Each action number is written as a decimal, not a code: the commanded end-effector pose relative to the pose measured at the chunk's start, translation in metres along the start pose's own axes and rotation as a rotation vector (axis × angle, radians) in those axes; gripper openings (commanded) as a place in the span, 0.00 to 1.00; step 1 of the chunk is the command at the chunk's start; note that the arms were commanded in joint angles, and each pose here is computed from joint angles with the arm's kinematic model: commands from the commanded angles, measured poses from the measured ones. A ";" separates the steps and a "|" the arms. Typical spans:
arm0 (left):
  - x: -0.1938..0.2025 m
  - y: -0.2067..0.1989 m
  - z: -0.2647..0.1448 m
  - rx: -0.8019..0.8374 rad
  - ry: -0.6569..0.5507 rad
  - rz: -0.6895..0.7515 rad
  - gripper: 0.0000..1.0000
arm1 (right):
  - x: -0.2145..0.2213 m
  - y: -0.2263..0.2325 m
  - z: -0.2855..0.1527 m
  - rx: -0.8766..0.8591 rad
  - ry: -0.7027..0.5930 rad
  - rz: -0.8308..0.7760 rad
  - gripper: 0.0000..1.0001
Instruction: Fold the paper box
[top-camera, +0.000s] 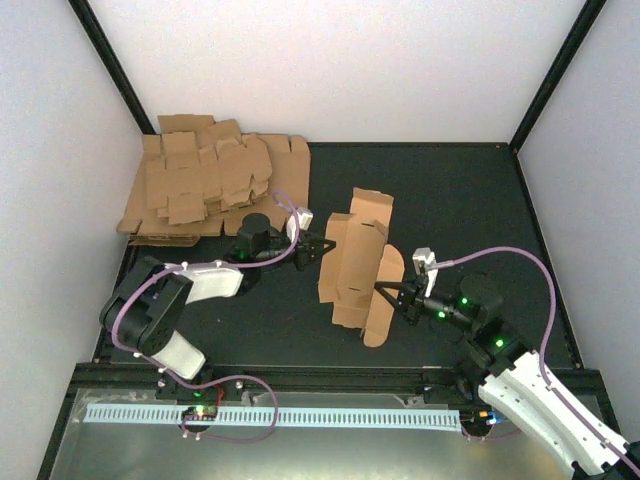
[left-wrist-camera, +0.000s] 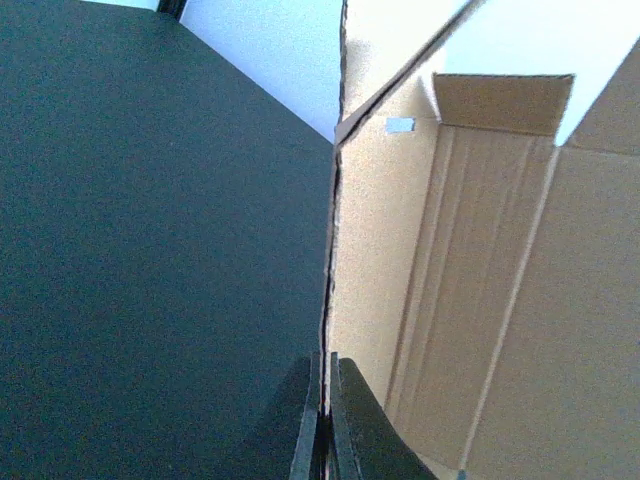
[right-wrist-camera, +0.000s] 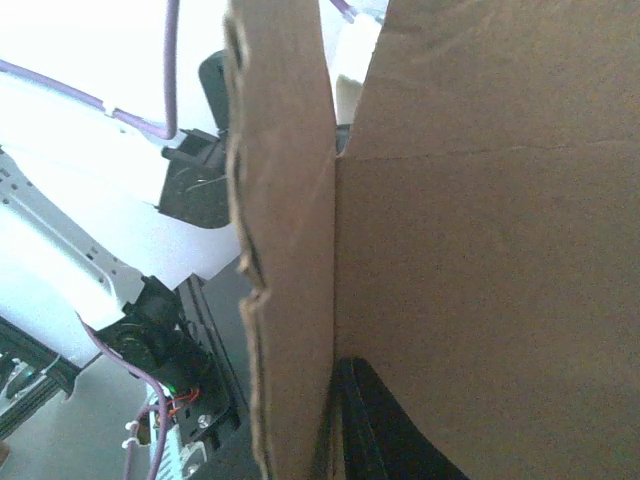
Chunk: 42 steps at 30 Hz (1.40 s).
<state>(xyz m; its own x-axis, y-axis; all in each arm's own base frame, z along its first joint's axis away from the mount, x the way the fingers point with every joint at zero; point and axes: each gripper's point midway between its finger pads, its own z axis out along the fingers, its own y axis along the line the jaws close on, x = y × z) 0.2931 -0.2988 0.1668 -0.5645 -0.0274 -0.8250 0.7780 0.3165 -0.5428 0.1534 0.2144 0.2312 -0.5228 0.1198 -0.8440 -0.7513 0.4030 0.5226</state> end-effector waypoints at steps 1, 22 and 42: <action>-0.013 -0.001 -0.006 -0.049 -0.014 0.080 0.02 | 0.006 -0.008 0.000 0.018 0.015 0.021 0.13; -0.006 0.068 0.000 -0.463 0.060 0.200 0.01 | 0.033 -0.100 -0.010 0.540 0.229 0.117 0.12; 0.005 0.060 0.021 -0.439 0.057 0.163 0.02 | 0.041 -0.017 0.019 -0.098 0.093 0.108 0.02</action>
<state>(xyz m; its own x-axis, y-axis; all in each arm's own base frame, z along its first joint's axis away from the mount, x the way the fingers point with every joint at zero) 0.3392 -0.2927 0.1205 -0.4747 0.1361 -0.8695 0.6719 0.6942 -0.2581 0.1715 0.2205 0.1627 -0.6482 0.0350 -0.7607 -0.6630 0.4654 0.5864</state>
